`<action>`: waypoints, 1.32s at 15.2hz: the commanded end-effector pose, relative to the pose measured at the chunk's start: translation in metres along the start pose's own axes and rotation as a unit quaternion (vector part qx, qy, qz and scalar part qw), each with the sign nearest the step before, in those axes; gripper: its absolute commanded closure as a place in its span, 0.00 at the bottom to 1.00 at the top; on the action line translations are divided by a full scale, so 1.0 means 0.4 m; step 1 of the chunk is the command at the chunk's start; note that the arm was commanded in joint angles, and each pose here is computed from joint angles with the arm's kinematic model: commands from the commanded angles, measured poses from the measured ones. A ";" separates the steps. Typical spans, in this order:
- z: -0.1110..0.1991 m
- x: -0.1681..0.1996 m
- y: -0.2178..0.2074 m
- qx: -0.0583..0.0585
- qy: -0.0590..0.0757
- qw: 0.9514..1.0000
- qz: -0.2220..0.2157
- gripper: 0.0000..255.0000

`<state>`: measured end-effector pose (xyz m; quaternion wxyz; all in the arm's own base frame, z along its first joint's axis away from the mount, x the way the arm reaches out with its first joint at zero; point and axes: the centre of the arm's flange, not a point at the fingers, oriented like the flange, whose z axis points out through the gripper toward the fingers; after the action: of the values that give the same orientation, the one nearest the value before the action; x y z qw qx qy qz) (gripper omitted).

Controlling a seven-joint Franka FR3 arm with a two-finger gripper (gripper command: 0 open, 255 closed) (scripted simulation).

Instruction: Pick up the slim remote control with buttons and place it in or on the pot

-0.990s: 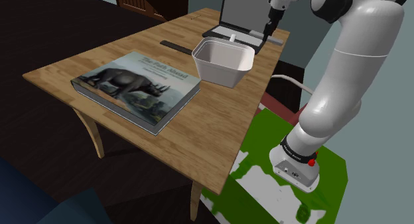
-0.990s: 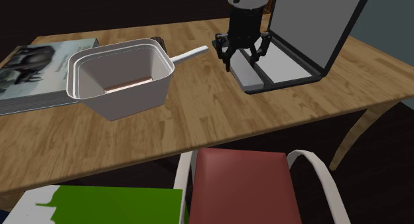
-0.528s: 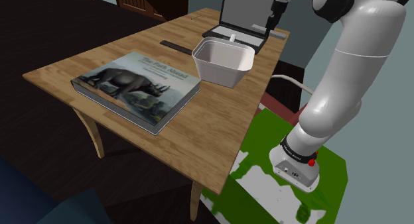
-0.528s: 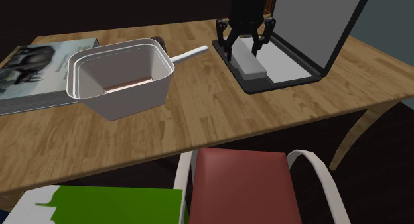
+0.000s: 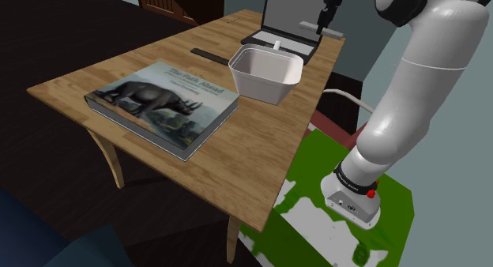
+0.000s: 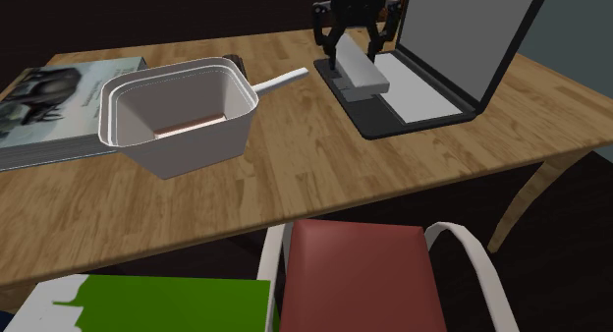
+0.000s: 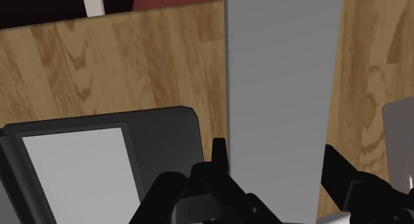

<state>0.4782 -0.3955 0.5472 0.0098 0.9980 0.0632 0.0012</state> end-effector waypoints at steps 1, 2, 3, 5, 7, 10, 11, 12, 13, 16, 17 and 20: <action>-0.002 0.021 -0.055 0.000 0.000 1.000 0.000 1.00; -0.002 0.032 -0.086 0.000 0.000 1.000 0.000 1.00; -0.003 0.043 -0.117 0.000 0.000 1.000 0.000 1.00; -0.004 0.065 -0.180 0.000 0.000 1.000 0.000 1.00; -0.006 0.087 -0.242 0.000 0.000 1.000 0.000 1.00; -0.008 0.120 -0.335 0.000 0.000 1.000 0.000 1.00; -0.009 0.131 -0.366 0.000 0.000 1.000 0.000 1.00; -0.009 0.141 -0.397 0.000 0.000 1.000 0.000 1.00; -0.010 0.152 -0.428 0.000 0.000 1.000 0.000 1.00; -0.012 0.185 -0.522 0.000 0.000 1.000 0.000 1.00; -0.013 0.196 -0.553 0.000 0.000 1.000 0.000 1.00; -0.015 0.229 -0.646 0.000 0.000 1.000 0.000 1.00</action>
<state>0.5351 -0.1406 0.5466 0.0098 0.9979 0.0637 0.0012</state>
